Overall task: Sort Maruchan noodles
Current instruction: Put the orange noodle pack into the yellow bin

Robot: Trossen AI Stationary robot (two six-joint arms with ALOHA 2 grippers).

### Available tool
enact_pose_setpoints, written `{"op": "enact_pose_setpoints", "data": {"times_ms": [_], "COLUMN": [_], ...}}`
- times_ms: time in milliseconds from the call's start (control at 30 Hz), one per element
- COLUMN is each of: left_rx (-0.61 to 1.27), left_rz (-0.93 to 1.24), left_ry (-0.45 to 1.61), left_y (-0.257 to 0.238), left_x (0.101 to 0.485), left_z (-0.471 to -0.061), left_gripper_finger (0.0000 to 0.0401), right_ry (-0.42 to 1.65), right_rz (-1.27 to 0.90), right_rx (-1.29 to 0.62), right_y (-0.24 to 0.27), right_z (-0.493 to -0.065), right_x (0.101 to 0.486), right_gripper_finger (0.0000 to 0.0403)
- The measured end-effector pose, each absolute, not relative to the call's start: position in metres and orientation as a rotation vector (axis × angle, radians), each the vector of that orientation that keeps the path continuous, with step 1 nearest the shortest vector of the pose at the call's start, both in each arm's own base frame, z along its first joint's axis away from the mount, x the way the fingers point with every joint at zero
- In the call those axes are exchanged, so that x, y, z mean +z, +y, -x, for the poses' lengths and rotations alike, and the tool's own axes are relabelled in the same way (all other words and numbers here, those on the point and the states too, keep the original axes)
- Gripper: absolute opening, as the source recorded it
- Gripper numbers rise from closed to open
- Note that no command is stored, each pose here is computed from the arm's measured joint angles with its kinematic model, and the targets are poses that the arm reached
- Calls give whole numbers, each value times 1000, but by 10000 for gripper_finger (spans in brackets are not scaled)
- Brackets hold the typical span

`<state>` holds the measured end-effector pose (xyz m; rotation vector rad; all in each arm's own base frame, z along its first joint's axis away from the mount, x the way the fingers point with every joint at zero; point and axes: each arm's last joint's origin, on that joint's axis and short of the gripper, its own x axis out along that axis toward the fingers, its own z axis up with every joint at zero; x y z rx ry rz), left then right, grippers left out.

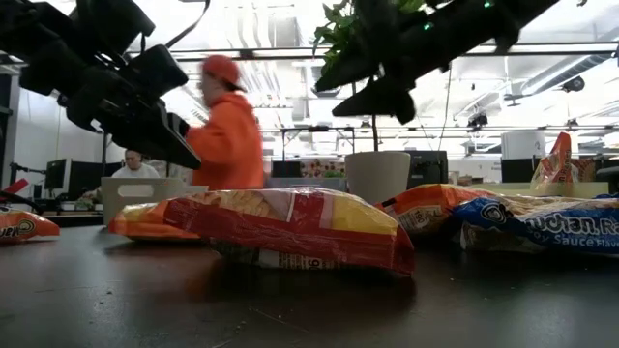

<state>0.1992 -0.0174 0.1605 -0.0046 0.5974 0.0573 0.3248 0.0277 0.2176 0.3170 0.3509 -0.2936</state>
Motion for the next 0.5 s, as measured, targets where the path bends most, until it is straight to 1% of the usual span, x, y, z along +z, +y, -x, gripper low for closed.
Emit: {"op": "enact_pose_setpoints", "data": {"times_ms": [133,300,500], "left_rx": [38,0,-78], "left_rz": [26,114,172], "left_ry": [614,701,723], "left_y": [-23,-36,-59], "left_x": [159,154,151], "left_z": [-197,-190,-186], "left_gripper_finger": [0,0,0], "right_ry": [373,393,482], "right_rz": [-306,-333,-362], "right_rx": [-266,-199,-237], "right_y": [29,25,14], "right_z": [-343,-369,-396], "right_x": [213,211,211], "right_gripper_finger": [274,268,261]}}
